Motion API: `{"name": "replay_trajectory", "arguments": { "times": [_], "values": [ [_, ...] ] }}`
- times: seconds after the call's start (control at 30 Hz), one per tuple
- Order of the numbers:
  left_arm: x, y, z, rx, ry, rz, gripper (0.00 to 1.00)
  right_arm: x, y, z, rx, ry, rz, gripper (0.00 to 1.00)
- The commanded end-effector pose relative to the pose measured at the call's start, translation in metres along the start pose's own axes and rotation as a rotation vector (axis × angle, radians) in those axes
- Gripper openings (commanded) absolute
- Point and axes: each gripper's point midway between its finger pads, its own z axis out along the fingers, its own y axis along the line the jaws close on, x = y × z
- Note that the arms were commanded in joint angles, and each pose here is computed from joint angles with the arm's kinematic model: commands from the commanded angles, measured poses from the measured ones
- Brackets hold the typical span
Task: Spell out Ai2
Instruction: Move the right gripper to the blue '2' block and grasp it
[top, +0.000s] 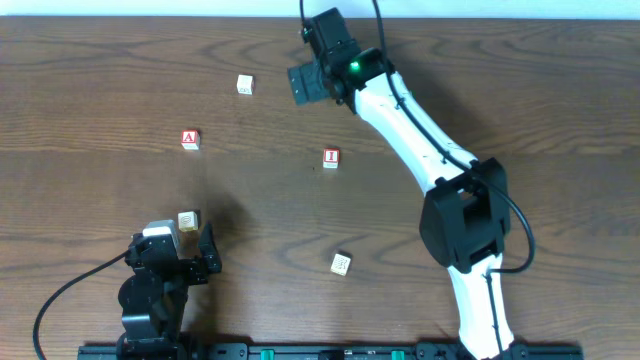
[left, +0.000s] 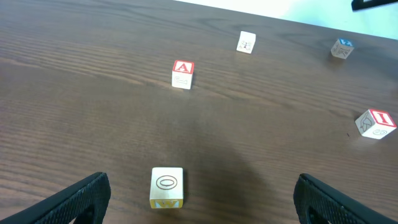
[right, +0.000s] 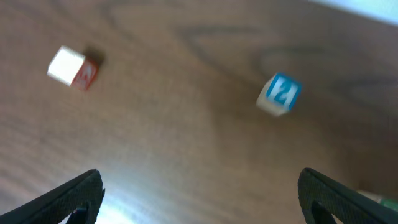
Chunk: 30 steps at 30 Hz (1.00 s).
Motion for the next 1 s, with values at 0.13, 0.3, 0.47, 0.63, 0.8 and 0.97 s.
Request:
{"name": "replay_trajectory", "arguments": {
  "times": [0.13, 0.3, 0.47, 0.63, 0.8, 0.97],
  "values": [
    [0.007, 0.001, 0.003, -0.003, 0.014, 0.02, 0.95, -0.025, -0.061, 0.04, 0.039, -0.047, 0.078, 0.99],
    [0.007, 0.001, 0.003, -0.003, 0.014, 0.02, 0.95, -0.027, -0.066, 0.077, 0.07, -0.045, 0.088, 0.99],
    [0.007, 0.001, 0.003, -0.003, 0.014, 0.02, 0.95, -0.019, -0.071, 0.106, 0.06, -0.044, 0.148, 0.99],
    [0.007, 0.001, 0.003, -0.003, 0.014, 0.02, 0.95, -0.017, -0.077, 0.113, 0.066, -0.05, 0.161, 0.99],
    [0.007, 0.001, 0.003, -0.003, 0.014, 0.02, 0.95, -0.009, -0.084, 0.127, 0.073, -0.044, 0.187, 0.94],
    [0.007, 0.001, 0.003, -0.003, 0.014, 0.02, 0.95, 0.0, -0.083, 0.137, 0.07, -0.029, 0.234, 0.91]
  ]
}}
